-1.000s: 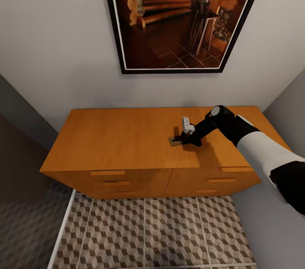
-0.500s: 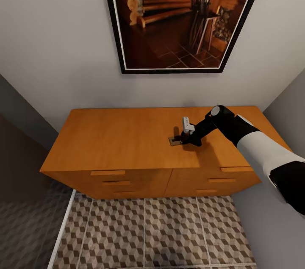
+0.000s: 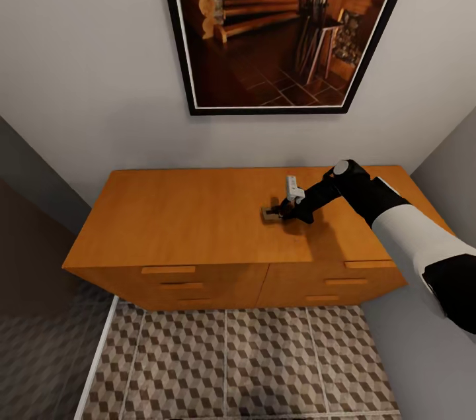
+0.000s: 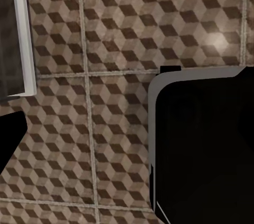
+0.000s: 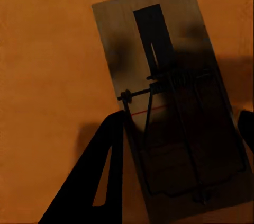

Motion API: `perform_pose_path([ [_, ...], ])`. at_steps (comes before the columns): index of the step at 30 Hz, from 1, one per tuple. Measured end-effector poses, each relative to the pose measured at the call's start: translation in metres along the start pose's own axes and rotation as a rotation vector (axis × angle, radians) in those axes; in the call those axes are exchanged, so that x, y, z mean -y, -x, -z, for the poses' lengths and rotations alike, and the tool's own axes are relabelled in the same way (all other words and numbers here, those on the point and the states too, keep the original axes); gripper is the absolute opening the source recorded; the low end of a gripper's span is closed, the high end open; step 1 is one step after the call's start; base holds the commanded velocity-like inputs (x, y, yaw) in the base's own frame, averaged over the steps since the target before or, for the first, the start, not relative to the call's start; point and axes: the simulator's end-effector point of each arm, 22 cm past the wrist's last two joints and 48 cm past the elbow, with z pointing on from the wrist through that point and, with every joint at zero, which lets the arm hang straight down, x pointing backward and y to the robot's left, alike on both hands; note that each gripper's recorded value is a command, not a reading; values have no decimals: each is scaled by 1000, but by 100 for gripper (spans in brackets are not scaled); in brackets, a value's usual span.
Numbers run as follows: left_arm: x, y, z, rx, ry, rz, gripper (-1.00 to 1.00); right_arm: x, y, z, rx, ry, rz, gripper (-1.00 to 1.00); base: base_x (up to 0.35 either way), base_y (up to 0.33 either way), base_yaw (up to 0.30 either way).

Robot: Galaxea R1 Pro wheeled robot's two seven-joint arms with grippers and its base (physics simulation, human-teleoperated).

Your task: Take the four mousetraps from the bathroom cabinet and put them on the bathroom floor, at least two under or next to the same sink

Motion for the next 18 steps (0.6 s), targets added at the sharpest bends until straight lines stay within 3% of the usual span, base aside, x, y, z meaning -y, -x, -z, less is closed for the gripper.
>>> perform_pose_path([
  [5, 0, 0, 0, 0, -1, 0, 100, 4, 23, 18, 54, -11, -29, -100, 0, 0, 0],
  [18, 0, 0, 0, 0, 0, 0, 100, 15, 83, 59, 110, -102, -28, -100, 0, 0, 0],
])
